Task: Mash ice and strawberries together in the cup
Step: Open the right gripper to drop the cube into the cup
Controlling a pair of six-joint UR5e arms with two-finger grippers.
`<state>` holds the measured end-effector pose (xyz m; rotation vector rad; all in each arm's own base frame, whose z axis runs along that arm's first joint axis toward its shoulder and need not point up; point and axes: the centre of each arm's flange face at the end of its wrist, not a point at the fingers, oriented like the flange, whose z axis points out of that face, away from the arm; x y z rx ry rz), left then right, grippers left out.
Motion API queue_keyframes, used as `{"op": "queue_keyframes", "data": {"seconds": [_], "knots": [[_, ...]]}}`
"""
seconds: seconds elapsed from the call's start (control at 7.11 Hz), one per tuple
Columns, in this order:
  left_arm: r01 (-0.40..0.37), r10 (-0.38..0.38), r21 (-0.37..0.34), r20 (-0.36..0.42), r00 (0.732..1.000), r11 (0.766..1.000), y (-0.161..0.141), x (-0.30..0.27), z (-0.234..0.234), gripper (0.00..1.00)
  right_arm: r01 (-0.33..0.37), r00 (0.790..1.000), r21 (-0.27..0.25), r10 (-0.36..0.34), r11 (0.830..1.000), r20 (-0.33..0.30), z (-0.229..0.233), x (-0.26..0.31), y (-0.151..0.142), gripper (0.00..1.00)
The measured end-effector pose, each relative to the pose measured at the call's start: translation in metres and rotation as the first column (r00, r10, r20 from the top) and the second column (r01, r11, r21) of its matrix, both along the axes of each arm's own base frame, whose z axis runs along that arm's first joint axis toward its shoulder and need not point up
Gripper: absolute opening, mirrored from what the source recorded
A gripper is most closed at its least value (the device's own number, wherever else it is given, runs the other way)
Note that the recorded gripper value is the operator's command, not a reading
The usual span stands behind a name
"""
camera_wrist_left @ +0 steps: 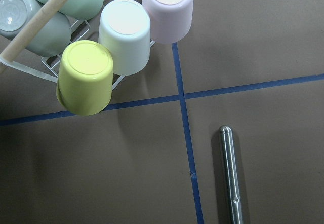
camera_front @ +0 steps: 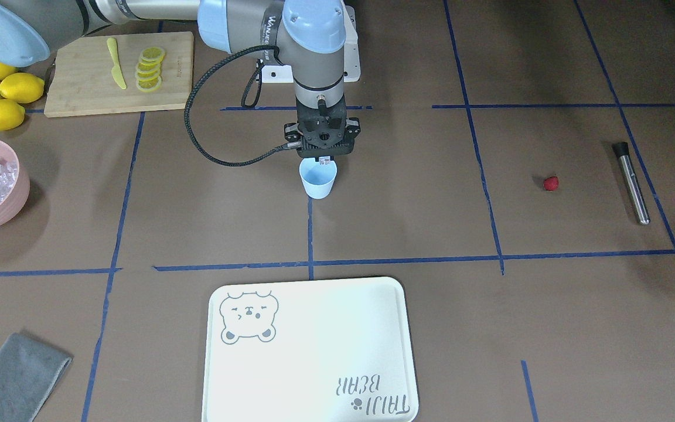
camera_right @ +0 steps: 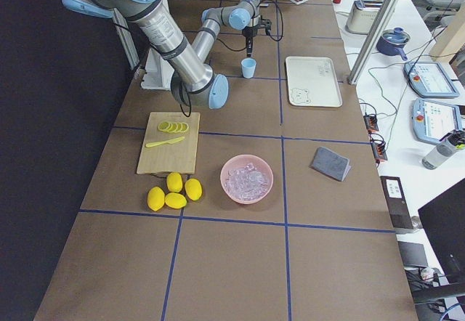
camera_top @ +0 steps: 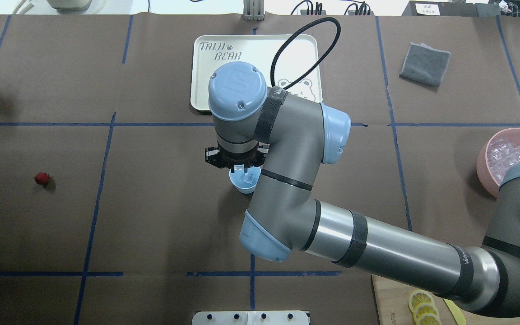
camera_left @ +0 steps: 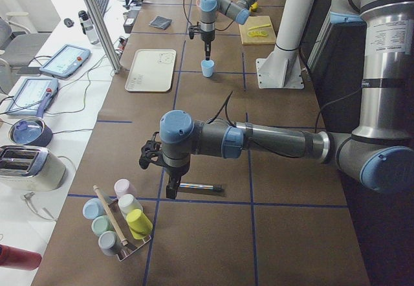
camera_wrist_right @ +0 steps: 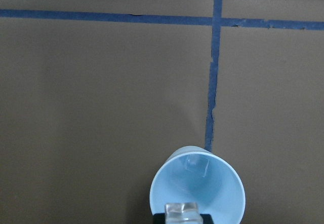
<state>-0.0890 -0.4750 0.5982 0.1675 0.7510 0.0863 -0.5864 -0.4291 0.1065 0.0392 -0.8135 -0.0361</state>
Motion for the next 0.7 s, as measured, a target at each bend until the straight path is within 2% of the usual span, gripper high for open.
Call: {"op": "queue_keyframes", "data": {"seconds": [0.28, 0.42, 0.7], "knots": [[0.000, 0.000, 0.000, 0.000, 1.000, 1.000, 0.0002, 0.0000, 0.0002, 1.00, 0.004, 1.000, -0.008, -0.004, 1.000, -0.013, 0.0073, -0.0068, 0.0015, 0.10], [0.000, 0.000, 0.000, 0.000, 1.000, 1.000, 0.0003, 0.0000, 0.0002, 1.00, 0.006, 1.000, -0.012, -0.006, 1.000, -0.019, 0.0105, -0.0078, 0.0014, 0.20], [0.000, 0.000, 0.000, 0.000, 1.000, 1.000, 0.0003, 0.0000, 0.0007, 1.00, 0.008, 1.000, -0.018, -0.009, 1.000, -0.025, 0.0141, -0.0084, 0.0012, 0.63]]}}
